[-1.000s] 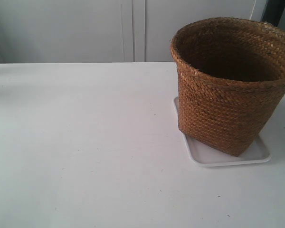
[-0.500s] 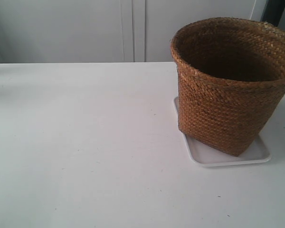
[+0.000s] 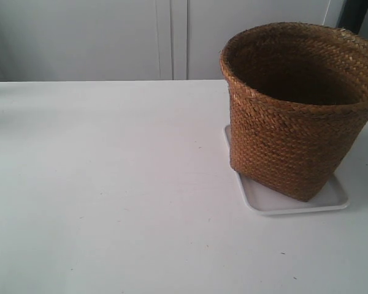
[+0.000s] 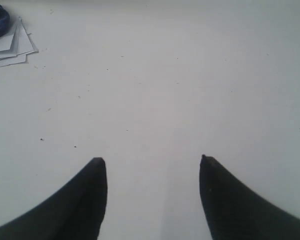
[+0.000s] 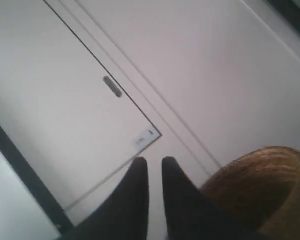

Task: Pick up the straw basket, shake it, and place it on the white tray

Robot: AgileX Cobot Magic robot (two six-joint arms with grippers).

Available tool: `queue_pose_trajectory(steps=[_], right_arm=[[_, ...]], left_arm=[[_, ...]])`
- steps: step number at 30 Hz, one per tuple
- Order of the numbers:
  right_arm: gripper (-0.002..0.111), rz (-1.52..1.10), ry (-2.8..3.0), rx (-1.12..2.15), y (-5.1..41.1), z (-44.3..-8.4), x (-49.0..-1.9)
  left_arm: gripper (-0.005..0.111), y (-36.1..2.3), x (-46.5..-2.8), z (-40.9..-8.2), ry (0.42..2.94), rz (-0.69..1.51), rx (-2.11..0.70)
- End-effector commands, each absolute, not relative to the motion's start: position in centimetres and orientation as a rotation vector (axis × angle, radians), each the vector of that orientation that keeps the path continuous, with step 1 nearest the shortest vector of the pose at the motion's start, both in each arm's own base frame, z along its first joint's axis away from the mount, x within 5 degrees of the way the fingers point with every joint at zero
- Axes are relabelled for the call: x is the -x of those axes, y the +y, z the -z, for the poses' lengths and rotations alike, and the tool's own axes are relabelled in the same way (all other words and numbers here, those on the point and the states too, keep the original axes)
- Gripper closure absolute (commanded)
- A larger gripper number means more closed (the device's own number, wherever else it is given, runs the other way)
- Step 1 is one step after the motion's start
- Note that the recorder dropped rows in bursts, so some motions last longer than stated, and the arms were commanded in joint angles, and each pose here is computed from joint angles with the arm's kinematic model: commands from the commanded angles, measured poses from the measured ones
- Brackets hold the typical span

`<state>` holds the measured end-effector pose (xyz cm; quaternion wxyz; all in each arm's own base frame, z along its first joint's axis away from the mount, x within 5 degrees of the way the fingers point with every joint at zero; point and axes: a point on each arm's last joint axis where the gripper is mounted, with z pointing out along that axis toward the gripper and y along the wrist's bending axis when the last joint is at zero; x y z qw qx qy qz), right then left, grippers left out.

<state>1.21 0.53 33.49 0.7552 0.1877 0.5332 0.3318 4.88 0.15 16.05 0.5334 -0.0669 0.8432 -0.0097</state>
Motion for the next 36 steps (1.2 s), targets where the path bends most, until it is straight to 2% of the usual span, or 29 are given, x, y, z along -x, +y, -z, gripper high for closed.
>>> queue_pose_trajectory(steps=[1,9,24,36], right_arm=[[0.097,-0.436,1.283,-0.246,0.5,-30.5,-2.7],[0.097,-0.259,1.457,-0.227,0.0,-21.4,-5.6],[0.097,-0.076,1.793,0.136,1.1,-18.5,-5.3],[0.097,-0.018,1.682,-0.01,0.3,-19.5,-5.6]], left_arm=[[0.048,0.1,-4.7,-15.7,2.043,0.038,0.17],[0.048,0.1,-4.7,-15.7,2.043,0.038,0.17],[0.048,0.1,-4.7,-15.7,2.043,0.038,0.17],[0.048,0.1,-4.7,-15.7,2.043,0.038,0.17]])
